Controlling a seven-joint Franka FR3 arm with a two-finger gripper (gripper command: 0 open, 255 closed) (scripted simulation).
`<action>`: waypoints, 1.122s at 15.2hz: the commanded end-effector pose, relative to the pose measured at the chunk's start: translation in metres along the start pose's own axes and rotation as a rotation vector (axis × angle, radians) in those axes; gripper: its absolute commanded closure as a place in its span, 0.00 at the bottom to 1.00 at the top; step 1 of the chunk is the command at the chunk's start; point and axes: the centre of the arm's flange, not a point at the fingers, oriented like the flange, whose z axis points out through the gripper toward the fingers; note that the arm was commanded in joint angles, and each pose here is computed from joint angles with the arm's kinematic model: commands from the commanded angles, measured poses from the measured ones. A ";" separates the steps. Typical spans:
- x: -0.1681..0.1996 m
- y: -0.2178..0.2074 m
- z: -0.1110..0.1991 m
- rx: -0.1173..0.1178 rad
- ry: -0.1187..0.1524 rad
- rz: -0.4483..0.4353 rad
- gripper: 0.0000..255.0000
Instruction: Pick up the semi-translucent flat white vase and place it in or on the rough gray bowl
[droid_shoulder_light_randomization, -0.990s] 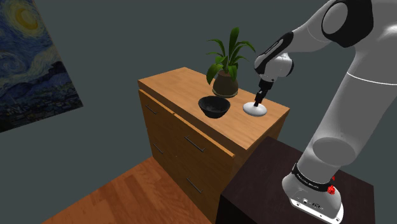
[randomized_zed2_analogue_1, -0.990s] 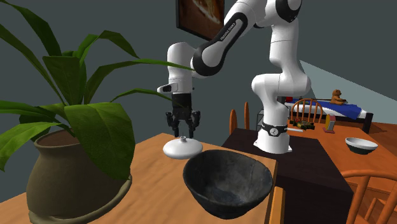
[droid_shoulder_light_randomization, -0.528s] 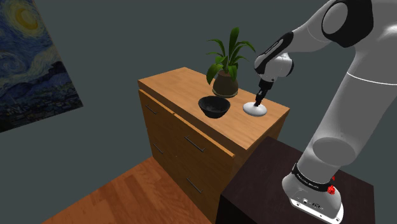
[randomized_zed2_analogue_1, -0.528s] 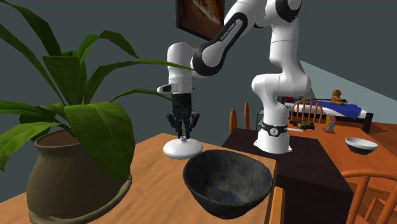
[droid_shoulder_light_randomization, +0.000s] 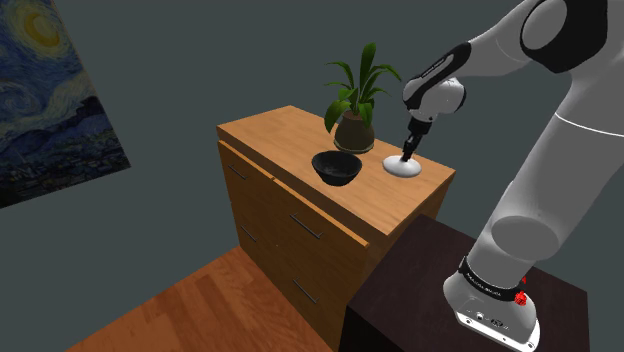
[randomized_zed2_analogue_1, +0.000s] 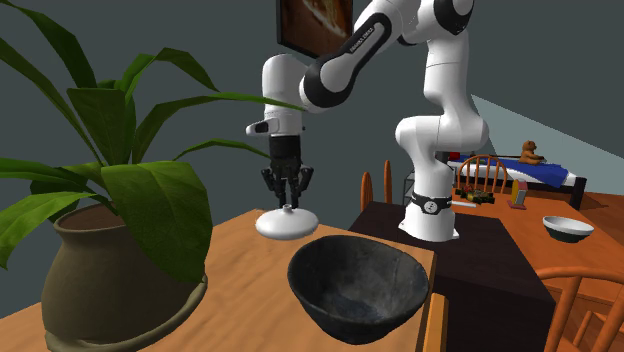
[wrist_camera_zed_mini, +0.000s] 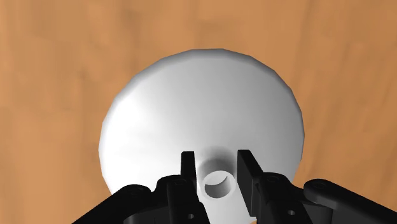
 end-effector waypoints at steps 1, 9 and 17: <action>0.000 -0.001 -0.011 0.000 0.000 0.000 1.00; 0.004 -0.005 -0.053 0.000 0.000 0.000 1.00; 0.008 -0.009 -0.095 0.000 0.000 0.000 1.00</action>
